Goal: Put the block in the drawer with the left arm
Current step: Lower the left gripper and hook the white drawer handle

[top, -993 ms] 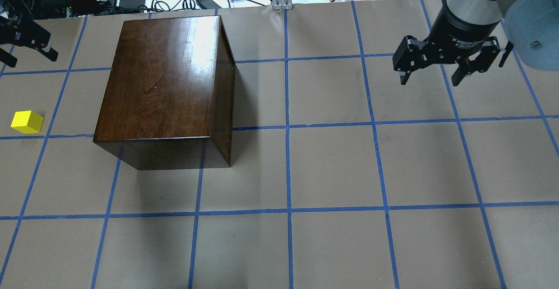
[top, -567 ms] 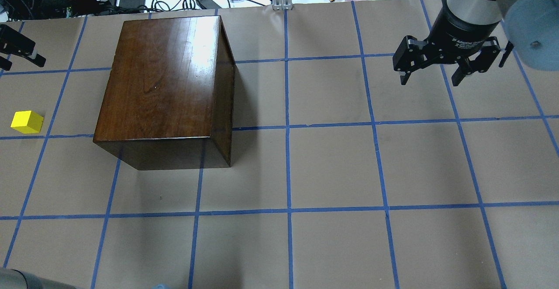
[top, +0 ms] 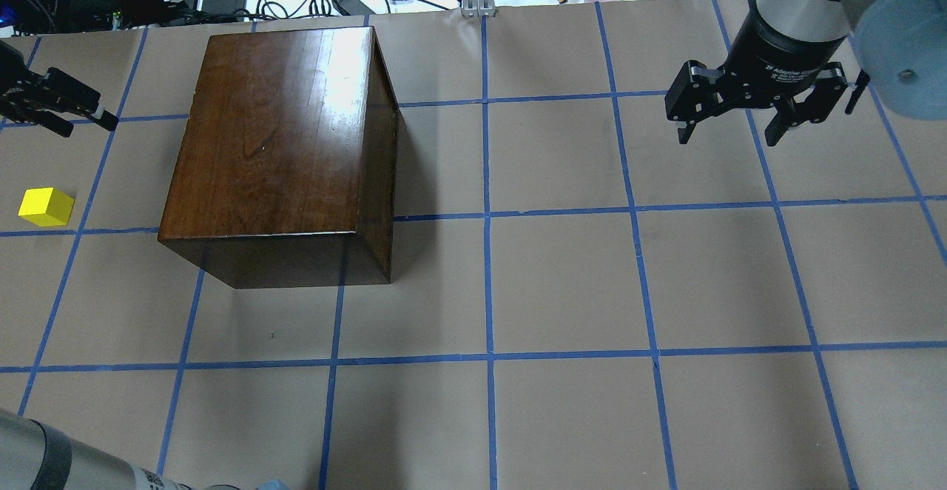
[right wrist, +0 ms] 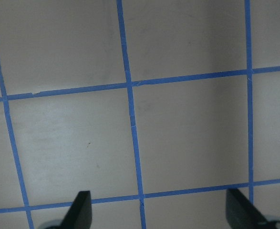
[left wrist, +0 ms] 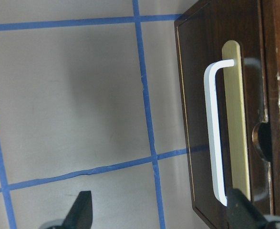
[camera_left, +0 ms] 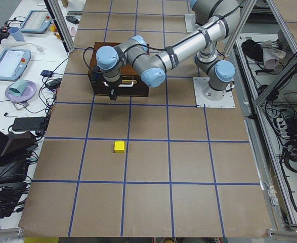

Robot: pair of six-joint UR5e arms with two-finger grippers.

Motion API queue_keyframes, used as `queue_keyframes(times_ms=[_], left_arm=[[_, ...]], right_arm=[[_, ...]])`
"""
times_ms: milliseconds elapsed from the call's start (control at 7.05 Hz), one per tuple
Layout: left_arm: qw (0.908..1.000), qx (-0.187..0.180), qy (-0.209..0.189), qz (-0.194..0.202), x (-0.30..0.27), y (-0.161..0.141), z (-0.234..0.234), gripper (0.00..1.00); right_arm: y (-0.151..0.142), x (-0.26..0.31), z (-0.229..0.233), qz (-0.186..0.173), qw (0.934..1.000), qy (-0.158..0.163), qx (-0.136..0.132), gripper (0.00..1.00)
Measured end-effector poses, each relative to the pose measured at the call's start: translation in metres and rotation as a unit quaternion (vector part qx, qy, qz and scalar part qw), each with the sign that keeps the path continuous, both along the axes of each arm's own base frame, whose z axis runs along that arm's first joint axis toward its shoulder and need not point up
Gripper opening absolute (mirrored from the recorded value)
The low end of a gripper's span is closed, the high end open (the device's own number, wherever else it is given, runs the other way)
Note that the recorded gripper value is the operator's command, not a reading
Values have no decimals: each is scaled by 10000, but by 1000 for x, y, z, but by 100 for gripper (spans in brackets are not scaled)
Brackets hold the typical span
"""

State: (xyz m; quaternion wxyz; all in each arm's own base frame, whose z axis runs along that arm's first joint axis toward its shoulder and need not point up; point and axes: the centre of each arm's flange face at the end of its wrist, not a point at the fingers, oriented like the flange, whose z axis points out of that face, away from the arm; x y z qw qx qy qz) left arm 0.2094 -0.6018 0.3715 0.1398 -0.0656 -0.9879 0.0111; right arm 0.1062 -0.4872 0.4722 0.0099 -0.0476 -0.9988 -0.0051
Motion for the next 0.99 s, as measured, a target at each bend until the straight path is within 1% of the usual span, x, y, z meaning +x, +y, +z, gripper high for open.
queue_keyframes(times_ms=[426, 709, 993], left_arm=[[9988, 114, 445, -168, -18, -5, -43, 100], [9978, 167, 566, -290, -28, -11, -59, 100], [9969, 215, 680, -323, -30, -15, -73, 100]], right_arm=[[0, 0, 0, -2, 10000, 0, 0, 100], [0, 0, 0, -2, 10000, 0, 0, 100], [0, 0, 0, -5, 10000, 0, 0, 100]])
